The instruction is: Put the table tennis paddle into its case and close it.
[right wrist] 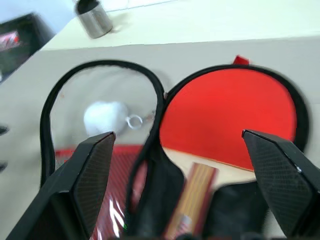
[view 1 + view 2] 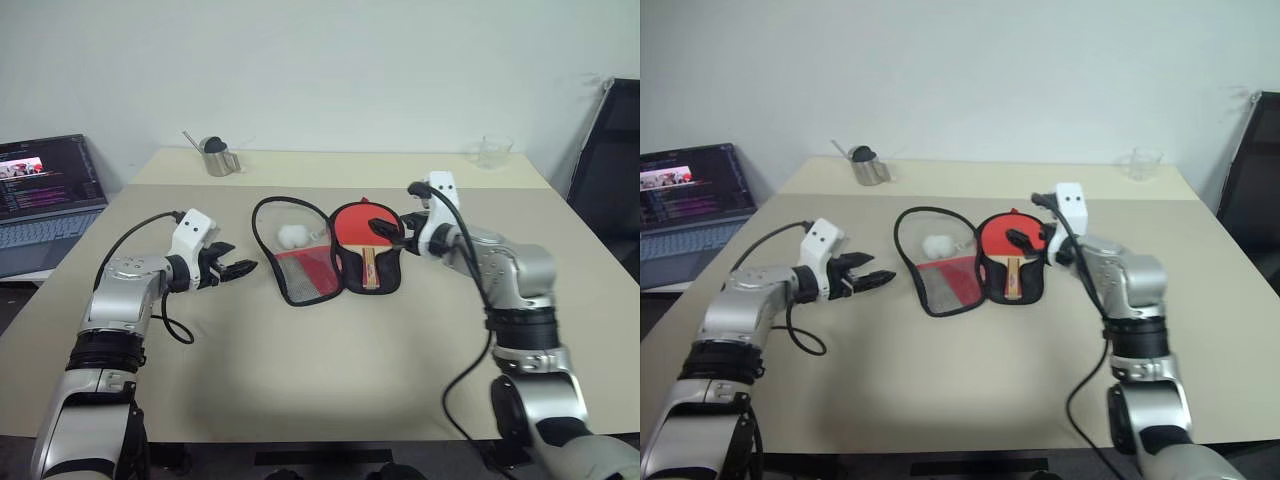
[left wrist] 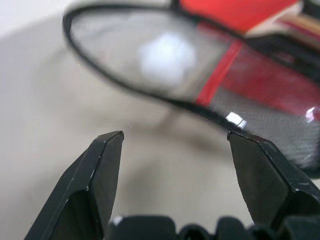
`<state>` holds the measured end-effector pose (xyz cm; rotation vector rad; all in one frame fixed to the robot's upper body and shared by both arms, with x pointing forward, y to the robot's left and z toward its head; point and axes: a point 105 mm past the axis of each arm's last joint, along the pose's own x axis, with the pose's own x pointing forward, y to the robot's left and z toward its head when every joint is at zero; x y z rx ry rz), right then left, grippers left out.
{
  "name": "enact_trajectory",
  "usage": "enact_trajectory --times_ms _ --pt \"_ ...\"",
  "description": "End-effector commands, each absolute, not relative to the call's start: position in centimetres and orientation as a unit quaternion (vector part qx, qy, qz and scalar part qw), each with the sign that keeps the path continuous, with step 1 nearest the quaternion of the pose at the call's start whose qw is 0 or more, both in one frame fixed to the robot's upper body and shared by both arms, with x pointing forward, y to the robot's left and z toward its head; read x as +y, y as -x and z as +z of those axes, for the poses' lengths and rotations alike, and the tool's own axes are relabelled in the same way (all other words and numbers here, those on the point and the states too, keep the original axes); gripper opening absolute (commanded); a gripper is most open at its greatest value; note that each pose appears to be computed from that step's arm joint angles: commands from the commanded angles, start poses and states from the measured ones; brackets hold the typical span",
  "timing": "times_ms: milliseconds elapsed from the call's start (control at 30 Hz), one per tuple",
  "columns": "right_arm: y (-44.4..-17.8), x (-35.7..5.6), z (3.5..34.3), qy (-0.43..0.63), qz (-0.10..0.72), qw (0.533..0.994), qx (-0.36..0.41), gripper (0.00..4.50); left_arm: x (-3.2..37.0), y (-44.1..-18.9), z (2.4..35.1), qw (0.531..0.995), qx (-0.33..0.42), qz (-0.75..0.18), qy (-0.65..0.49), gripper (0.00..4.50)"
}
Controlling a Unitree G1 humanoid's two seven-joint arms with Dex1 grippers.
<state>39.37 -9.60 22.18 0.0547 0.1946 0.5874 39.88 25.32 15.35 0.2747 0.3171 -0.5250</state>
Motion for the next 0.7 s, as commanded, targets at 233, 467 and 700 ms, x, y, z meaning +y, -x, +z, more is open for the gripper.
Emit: enact_trajectory --times_ms 233,467,700 --pt "-37.1 -9.4 23.5 0.000 0.350 0.935 0.065 4.48 22.9 -43.3 13.8 0.949 0.189 -0.213 -0.132 3.63" --pt "-35.1 -9.7 23.3 0.034 0.385 0.921 0.055 4.50 19.8 -43.5 14.0 0.942 0.177 -0.258 -0.123 3.26" --pt "-33.9 -10.1 22.9 0.031 0.404 0.912 0.069 4.50 19.7 -43.7 14.6 0.941 0.174 -0.260 -0.132 0.93"
